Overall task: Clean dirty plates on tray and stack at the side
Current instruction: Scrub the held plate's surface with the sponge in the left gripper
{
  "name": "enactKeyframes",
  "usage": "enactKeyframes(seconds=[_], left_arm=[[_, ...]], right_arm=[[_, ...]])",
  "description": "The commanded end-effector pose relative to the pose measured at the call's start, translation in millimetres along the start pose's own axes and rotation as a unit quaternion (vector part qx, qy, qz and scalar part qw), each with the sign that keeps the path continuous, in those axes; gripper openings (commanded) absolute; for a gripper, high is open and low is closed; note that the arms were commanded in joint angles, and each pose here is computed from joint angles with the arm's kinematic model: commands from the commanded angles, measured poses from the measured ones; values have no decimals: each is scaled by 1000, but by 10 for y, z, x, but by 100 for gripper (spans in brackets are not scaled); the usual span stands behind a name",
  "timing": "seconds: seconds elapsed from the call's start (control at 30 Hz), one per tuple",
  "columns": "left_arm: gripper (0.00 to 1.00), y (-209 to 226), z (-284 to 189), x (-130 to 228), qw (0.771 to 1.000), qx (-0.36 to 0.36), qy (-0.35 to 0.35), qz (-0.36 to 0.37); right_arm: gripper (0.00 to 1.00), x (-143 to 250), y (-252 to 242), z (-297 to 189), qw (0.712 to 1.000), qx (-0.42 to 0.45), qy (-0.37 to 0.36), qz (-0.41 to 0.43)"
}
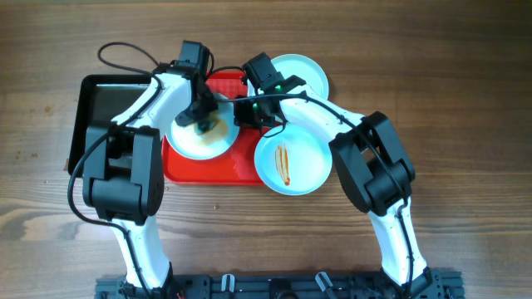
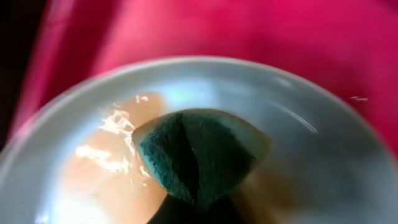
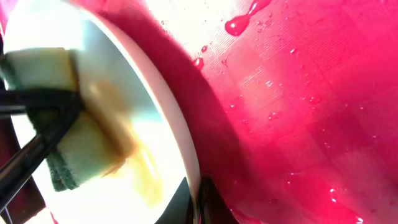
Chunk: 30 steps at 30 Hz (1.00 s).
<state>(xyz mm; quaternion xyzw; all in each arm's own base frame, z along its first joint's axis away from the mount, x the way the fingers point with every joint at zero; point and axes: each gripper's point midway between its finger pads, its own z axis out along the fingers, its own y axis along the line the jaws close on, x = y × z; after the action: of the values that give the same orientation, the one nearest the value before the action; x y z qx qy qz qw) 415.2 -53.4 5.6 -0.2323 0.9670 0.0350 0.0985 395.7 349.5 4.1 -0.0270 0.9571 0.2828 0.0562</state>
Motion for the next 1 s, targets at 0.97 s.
enactKeyframes(seconds=[0.97], left_arm=[[4, 622, -146, 508, 965, -132, 70, -214]], right_arm=[[5, 98, -102, 142, 1000, 1, 24, 10]])
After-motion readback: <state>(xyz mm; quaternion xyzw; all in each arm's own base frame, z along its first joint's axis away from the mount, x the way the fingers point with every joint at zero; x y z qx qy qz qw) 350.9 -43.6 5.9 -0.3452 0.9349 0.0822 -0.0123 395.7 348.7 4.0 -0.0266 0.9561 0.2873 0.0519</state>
